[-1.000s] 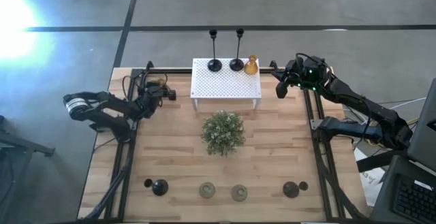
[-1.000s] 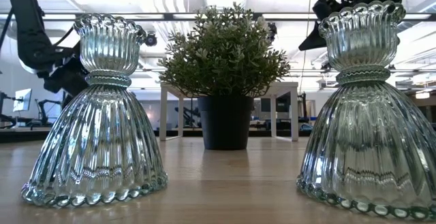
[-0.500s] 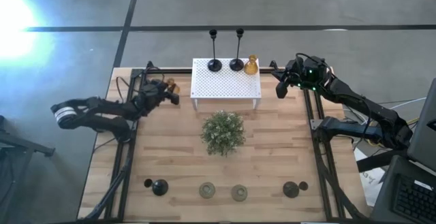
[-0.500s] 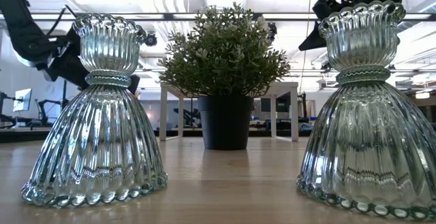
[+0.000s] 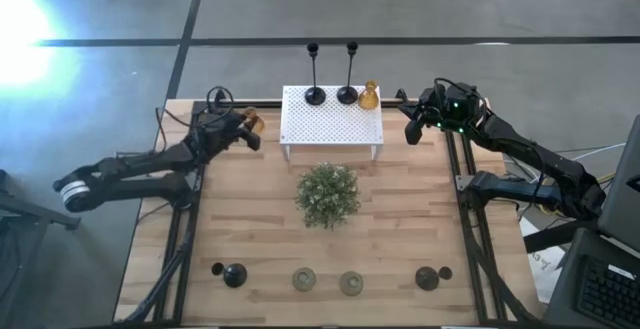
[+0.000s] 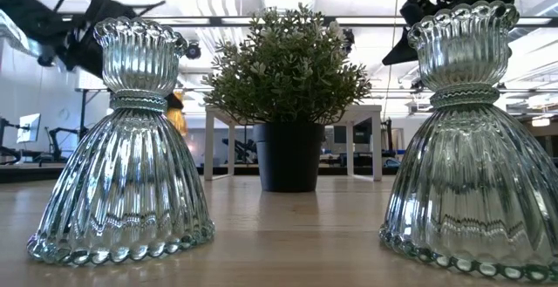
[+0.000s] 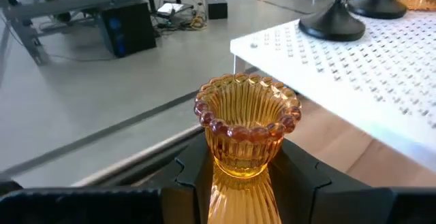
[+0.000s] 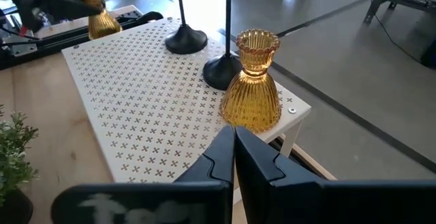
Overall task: Pick & Place candle stick holders
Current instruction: Put the orange glass candle holder on the shelf
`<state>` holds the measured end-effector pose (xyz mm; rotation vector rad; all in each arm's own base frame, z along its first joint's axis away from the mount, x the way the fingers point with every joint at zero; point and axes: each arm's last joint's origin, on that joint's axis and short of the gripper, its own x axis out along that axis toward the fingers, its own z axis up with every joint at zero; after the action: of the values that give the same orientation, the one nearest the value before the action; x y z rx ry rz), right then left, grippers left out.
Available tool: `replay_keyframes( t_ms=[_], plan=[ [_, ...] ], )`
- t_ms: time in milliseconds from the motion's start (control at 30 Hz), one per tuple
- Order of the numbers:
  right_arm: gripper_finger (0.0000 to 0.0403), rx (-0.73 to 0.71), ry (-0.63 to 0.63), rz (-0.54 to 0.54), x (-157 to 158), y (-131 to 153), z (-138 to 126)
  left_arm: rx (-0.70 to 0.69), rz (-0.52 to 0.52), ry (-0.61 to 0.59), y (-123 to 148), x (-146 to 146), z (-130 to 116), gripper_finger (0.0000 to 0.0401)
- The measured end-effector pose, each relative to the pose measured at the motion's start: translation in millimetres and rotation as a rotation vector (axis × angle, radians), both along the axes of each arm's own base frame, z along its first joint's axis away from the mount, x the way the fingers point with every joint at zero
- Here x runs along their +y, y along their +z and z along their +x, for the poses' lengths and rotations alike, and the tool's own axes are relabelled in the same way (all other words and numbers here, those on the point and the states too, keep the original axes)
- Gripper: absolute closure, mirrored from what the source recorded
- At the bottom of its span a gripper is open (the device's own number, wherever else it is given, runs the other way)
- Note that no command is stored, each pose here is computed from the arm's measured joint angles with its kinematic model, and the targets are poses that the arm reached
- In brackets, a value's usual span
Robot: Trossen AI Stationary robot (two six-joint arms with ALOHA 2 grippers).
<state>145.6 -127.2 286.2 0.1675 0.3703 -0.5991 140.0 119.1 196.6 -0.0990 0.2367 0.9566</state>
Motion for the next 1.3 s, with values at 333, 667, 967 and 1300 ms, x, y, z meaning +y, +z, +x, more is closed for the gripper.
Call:
replay_keyframes(
  t_ms=[333,667,967,1300],
  plan=[
    [0.0394,0.000,-0.001,0.000,-0.1,0.0,0.0,-0.025,0.111,-0.070,67.8,5.5,9.5,0.0284],
    [0.0394,-0.001,-0.001,0.001,-0.1,0.1,0.0,-0.021,0.103,-0.231,96.0,26.9,44.2,0.0284],
    [0.0394,0.001,-0.001,0.005,0.1,-0.3,-0.1,0.004,0.074,-0.296,86.7,54.8,77.1,0.0282],
    [0.0394,0.001,-0.001,0.005,0.1,-0.3,-0.1,-0.013,0.031,-0.310,65.8,79.3,91.4,0.0282]
  ],
)
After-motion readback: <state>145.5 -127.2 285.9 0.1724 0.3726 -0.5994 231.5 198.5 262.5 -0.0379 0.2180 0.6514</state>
